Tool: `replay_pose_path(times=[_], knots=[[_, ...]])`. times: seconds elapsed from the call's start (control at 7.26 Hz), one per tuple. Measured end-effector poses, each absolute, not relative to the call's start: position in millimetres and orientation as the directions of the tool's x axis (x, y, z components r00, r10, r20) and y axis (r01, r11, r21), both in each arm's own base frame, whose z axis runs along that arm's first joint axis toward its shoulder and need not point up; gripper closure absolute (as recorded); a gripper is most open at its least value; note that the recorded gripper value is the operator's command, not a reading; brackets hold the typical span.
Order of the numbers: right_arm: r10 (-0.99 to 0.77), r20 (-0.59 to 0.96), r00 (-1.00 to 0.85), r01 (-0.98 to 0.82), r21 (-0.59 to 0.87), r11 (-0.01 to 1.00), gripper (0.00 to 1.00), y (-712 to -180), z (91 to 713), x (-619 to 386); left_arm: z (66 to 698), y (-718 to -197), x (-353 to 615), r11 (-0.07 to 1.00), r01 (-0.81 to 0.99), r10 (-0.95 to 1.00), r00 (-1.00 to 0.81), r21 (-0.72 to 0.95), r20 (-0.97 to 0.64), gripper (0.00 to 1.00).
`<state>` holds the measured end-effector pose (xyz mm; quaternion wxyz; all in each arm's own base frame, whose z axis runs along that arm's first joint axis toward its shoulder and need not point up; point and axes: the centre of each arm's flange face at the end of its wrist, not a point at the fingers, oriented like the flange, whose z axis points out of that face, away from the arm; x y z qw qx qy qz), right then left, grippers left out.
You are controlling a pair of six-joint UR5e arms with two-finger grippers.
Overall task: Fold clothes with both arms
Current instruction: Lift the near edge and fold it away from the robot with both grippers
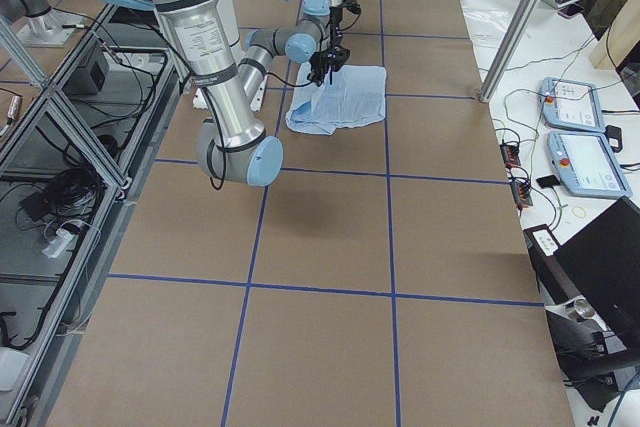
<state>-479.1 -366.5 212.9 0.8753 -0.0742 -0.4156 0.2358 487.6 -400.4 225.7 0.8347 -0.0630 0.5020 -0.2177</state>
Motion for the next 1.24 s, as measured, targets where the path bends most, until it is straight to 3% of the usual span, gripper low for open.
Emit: replay_pose_path(times=[0.69, 1.24], knots=[[0.482, 0.699, 0.528, -0.414, -0.284, 0.865, 1.0, -455.7, 202.1, -484.1, 208.9, -448.4, 487.7, 0.882, 0.351, -0.441, 0.373, -0.315, -0.816, 1.0], [0.497, 0.7, 0.512, -0.437, -0.286, 0.853, 1.0, -507.2, 218.4, -501.6, 233.2, -498.2, 498.4, 0.868, 0.394, -0.45, 0.367, -0.302, -0.814, 1.0]])
